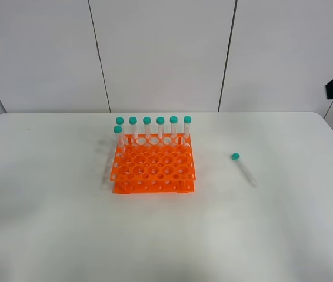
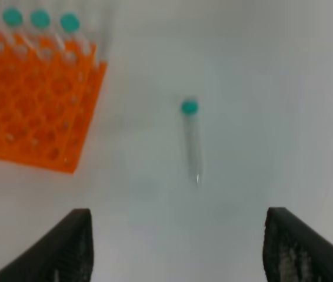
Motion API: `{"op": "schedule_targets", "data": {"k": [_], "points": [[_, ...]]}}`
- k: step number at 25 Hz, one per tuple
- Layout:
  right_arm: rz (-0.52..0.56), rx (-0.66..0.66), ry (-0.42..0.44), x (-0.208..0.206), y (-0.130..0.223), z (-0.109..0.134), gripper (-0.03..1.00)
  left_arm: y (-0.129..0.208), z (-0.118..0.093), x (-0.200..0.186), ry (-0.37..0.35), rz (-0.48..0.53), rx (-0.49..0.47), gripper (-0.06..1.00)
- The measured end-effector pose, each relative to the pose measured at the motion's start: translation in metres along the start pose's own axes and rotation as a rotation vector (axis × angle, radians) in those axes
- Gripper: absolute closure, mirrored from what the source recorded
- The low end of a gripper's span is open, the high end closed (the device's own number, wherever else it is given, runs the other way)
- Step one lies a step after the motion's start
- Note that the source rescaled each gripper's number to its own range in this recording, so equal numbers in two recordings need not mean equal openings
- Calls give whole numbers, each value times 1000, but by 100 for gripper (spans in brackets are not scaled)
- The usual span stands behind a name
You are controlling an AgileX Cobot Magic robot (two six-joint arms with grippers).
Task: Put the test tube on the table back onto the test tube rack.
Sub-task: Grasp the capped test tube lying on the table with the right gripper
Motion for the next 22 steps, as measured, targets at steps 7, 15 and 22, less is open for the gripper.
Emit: {"op": "schedule_targets", "data": {"k": [7, 15, 22], "points": [[209, 31, -46, 95, -4, -19, 38, 0, 0, 0, 0, 0, 0, -6], [304, -76, -58, 176, 4, -2, 42, 0, 0, 0, 0, 0, 0, -6], [381, -86, -40, 232, 23, 16, 42, 0, 0, 0, 0, 0, 0, -6]]}}
Point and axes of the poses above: a point on each arm's last joint axis where the gripper is mounted, x pointing out along that axis toward the gripper, z along the wrist's bending axis when the last joint is at zero, y = z × x, the point moved 4 cm from there along x, pointing out along that axis toward the gripper
